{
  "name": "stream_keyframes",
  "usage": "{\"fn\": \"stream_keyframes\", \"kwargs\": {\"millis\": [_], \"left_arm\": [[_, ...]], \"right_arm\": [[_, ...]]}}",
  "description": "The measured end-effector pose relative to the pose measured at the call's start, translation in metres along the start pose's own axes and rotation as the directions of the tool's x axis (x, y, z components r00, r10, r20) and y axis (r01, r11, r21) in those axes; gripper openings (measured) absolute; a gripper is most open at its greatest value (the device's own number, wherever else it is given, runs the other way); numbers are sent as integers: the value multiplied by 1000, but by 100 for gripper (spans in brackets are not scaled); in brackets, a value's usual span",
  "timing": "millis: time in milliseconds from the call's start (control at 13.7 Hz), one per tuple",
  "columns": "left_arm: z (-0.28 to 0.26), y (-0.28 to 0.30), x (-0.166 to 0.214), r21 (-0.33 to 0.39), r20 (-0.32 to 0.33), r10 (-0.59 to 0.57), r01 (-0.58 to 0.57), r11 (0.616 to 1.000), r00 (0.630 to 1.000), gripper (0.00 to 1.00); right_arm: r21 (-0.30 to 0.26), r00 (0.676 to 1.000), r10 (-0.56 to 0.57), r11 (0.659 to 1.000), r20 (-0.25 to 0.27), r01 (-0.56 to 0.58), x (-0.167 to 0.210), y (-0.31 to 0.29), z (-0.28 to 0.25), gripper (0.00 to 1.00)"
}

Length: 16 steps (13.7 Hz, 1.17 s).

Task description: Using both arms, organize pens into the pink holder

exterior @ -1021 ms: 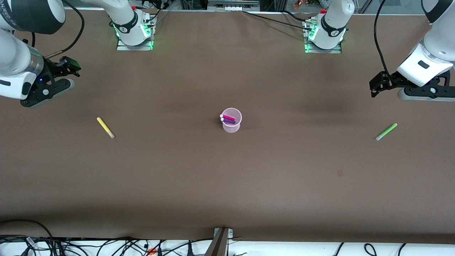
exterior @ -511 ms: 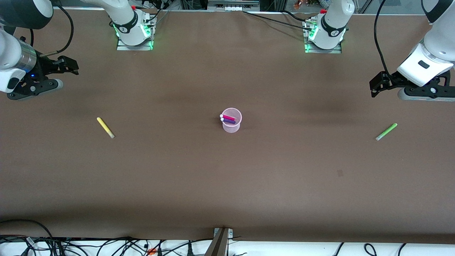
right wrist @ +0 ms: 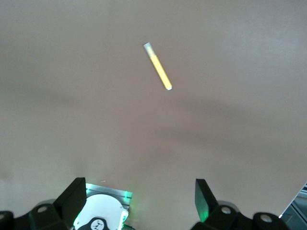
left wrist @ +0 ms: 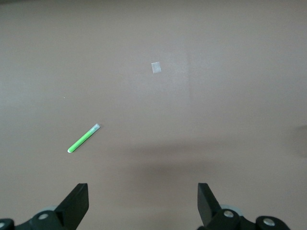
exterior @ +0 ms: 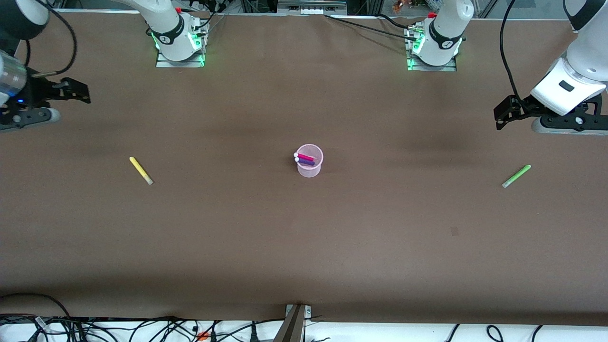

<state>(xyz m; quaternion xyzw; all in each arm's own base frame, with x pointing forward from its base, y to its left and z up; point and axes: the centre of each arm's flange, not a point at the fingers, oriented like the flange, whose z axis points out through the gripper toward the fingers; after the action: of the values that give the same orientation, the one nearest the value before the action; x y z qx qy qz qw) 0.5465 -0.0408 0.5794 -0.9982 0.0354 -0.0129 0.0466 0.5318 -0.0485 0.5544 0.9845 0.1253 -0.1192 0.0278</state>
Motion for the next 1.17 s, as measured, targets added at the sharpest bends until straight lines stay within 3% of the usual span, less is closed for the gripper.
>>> {"fn": "stream_keyframes", "kwargs": {"millis": [292,657,948,1167], "left_arm": [[-1,0,1,0,-2,0,0,1000,1000,100],[-5,0,4,-1,4,1,-1,1000,1000,100],[-5,1,6,-1,10,1,-1,1000,1000,100],[-5,1,6,-1,11,2,-2,1000,1000,100]], "right_arm": [[-4,1000,-16,1000,-15,15,-3,20,-6,100],[2,1000,-10,1000,8,10,17,26,5,99],[54,992,129,990,6,-129,20,26,9,99],[43,966,258,965,22,-259,33,-13,9,99]]}}
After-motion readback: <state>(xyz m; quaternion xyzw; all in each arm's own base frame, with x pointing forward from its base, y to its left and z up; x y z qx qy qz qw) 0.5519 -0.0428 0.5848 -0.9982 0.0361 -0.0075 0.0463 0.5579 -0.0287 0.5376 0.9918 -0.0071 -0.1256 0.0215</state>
